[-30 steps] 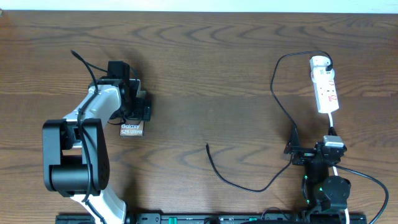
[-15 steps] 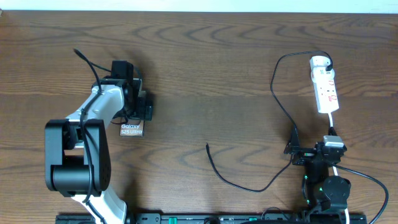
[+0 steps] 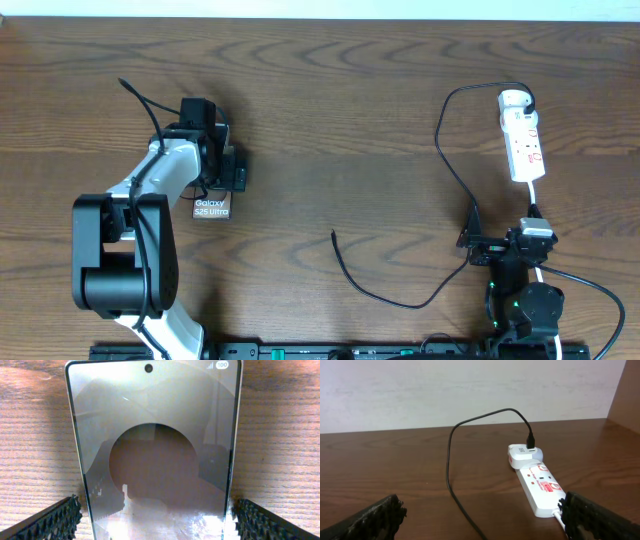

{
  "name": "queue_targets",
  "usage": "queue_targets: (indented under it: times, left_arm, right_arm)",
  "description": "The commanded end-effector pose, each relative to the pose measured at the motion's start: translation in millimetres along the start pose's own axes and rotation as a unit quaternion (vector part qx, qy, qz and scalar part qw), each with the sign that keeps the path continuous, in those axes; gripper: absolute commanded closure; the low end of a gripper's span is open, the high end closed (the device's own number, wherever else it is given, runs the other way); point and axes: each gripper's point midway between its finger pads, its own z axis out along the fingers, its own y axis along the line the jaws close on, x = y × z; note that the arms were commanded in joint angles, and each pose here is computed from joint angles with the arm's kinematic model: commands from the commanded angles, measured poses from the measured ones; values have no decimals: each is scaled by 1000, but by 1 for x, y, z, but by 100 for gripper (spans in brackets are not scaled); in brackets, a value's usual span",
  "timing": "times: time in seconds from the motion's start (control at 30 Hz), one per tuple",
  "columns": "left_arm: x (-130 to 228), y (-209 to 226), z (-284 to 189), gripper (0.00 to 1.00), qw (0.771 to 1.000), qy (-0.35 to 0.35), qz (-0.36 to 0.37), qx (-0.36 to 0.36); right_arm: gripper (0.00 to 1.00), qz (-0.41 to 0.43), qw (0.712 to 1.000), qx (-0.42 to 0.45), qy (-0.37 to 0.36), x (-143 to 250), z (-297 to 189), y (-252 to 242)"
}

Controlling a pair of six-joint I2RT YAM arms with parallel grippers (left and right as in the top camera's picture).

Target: Plug charger to phone and switch on socket

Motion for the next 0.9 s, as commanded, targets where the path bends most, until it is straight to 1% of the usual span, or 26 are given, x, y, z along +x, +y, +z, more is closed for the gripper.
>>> queue_targets:
  times: [0.0,0.5,0.87]
  left_arm:
    - [20,3,13,2,999,32,3,-13]
    - [33,1,11,2,998,58,3,-8]
    - [33,-2,11,2,998,59,3,0]
  right_arm:
    - [1,-6,1000,2,-1,0,0,-1]
    - [1,-6,1000,2,-1,0,0,-1]
    - [1,-6,1000,2,-1,0,0,-1]
